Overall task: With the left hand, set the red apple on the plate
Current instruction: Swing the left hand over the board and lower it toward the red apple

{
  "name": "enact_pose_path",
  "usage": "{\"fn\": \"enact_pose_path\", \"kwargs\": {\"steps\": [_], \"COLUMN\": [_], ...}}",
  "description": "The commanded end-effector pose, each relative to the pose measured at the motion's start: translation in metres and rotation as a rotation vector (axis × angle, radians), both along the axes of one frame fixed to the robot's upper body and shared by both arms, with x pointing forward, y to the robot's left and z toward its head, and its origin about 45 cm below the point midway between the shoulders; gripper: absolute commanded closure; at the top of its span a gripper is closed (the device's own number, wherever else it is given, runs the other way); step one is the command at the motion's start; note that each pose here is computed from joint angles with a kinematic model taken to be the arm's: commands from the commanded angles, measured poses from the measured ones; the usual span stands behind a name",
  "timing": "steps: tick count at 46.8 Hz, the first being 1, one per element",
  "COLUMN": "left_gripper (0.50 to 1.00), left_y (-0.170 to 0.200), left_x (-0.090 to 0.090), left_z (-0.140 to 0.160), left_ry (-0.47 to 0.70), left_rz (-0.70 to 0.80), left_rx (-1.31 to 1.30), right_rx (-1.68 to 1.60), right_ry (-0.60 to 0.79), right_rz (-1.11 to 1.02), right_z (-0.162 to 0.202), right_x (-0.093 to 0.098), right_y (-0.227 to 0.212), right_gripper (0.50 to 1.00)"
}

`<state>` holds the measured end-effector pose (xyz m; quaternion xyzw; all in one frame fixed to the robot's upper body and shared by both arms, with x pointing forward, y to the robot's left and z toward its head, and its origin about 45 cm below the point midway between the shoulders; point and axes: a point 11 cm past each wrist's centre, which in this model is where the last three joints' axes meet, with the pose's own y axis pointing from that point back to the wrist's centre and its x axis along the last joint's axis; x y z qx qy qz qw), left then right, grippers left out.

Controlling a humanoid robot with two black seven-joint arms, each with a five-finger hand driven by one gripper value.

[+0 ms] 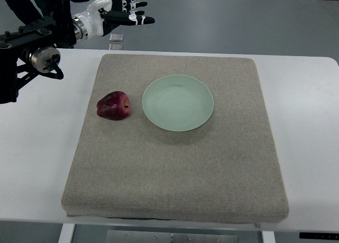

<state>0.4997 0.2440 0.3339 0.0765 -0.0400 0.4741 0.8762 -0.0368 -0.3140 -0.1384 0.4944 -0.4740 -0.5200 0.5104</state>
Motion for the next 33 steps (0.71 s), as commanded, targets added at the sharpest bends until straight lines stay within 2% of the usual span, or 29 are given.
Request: {"fn": "enact_pose_path", "kwargs": {"steps": [1, 8, 17, 33], "left_gripper": [0.514, 0.514, 0.514, 0.514], "left_y": [-0.003, -0.006, 0.008, 0.037], "left_x": [-0.009, -0.022, -0.038, -0.052], "left_z": [0.000, -0.003, -0.009, -0.026], "left_ry": [0.012, -0.017, -0.071, -0.108], "left_rz": [-0.043, -0.136, -0.235, -0.376], "left_rx": [0.046, 0.232, 0.460, 0.791], "right_rx": [-0.001, 0.000, 0.000, 0.000], "right_ry": [0.000, 0.000, 0.000, 0.000], "right_rz": [0.000, 0.000, 0.000, 0.000], "right_z": [0.000, 0.000, 0.000, 0.000], "right_x": [0.000, 0.000, 0.000, 0.000], "right_y": [0.000, 0.000, 0.000, 0.000], "right_gripper": [0.570, 0.568, 0.570, 0.568]}}
